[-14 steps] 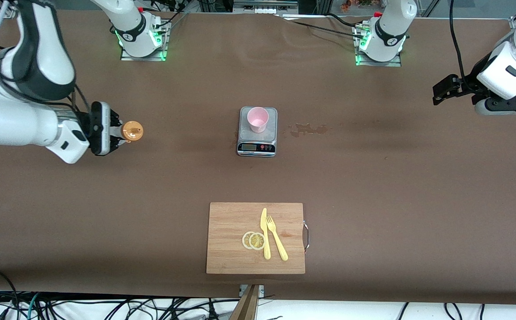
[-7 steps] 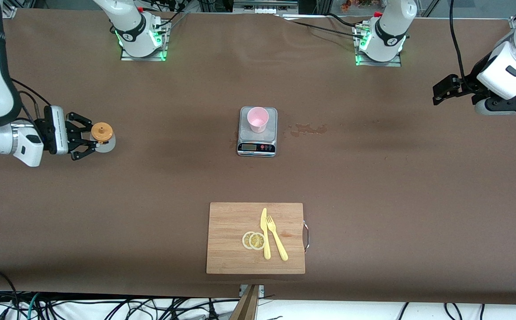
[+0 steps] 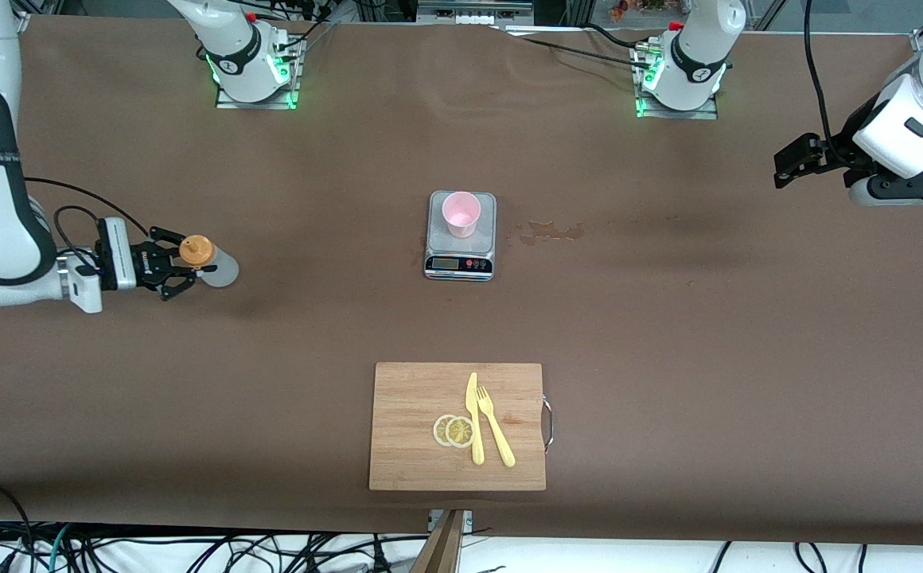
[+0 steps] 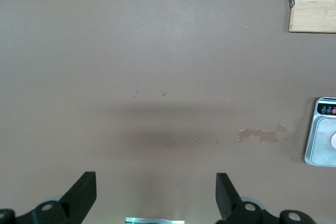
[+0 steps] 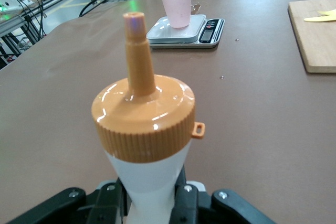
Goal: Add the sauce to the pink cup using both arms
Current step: 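Carry the bottle back and set it upright on the table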
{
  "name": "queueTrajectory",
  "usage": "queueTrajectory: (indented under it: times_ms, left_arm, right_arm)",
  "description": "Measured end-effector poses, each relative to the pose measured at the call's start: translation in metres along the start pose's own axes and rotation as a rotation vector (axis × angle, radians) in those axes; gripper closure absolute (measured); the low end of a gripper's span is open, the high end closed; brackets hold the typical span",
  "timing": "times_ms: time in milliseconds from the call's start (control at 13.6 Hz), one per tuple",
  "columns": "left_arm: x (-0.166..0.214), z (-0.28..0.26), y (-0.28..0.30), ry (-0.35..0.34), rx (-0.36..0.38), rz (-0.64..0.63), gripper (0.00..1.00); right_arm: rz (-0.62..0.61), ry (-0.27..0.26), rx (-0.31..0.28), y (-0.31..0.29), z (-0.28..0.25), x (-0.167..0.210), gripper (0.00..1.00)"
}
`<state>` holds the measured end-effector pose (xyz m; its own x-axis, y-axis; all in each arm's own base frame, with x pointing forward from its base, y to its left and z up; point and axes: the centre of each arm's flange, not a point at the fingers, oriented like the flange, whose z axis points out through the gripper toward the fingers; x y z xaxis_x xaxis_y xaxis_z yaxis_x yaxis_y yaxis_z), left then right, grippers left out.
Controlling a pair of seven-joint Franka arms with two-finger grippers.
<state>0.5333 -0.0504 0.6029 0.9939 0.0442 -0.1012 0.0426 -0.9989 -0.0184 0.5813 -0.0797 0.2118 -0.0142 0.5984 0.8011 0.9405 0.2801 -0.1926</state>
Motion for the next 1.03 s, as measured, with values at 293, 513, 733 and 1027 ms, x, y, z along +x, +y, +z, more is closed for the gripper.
queueTrajectory:
  times_ms: [293, 513, 733, 1027]
  left_arm:
    - [0.000, 0.000, 0.001, 0.000, 0.000, 0.001, 0.00]
    - [0.000, 0.000, 0.002, 0.000, 0.000, 0.001, 0.00]
    - [0.000, 0.000, 0.002, 0.000, 0.000, 0.002, 0.00]
    - [0.000, 0.000, 0.003, 0.000, 0.001, 0.004, 0.00]
  right_arm:
    - [0.010, 0.051, -0.002, 0.002, 0.018, -0.021, 0.67]
    - [0.028, 0.073, -0.003, -0.002, 0.024, -0.040, 0.64]
    - [0.026, 0.086, -0.021, -0.005, 0.016, -0.046, 0.49]
    - [0.007, 0.081, -0.031, 0.000, 0.006, -0.040, 0.07]
